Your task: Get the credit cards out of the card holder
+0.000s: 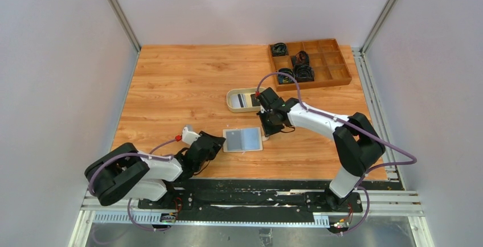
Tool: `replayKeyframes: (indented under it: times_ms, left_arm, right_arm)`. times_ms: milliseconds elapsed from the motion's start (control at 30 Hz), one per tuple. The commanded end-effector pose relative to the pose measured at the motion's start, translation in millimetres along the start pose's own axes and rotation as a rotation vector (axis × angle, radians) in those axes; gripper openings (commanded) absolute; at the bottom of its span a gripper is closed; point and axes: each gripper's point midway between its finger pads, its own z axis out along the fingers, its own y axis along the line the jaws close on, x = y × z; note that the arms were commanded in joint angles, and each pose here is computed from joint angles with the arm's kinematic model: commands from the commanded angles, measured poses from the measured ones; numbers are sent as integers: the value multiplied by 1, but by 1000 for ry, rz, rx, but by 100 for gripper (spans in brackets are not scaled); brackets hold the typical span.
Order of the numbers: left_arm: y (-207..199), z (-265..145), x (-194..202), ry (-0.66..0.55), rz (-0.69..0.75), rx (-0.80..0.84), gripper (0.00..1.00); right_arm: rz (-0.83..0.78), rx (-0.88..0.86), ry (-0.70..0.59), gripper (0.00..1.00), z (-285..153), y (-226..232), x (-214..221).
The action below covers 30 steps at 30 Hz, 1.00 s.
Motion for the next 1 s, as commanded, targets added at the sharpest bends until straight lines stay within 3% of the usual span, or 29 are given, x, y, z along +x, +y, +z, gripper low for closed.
replayKeyframes:
  times_ms: [0, 233, 400, 467, 733, 967]
  left_arm:
    - [30, 0, 8, 45, 1, -77, 34]
    - [27, 3, 22, 113, -135, -6, 32]
    - [1, 6, 33, 180, -256, 156, 31]
    - [22, 9, 44, 220, -302, 88, 31]
    - [16, 12, 43, 207, -221, 119, 34]
    - [34, 15, 43, 213, -192, 41, 37]
  right_arm:
    - [-2, -18, -17, 0, -6, -1, -9]
    - [4, -39, -12, 0, -4, 0, -7]
    - [9, -45, -14, 0, -4, 0, -8]
    - [14, -43, -15, 0, -6, -2, -7]
    - [46, -45, -21, 0, -8, -12, -5]
    - [47, -46, -27, 0, -11, -15, -8]
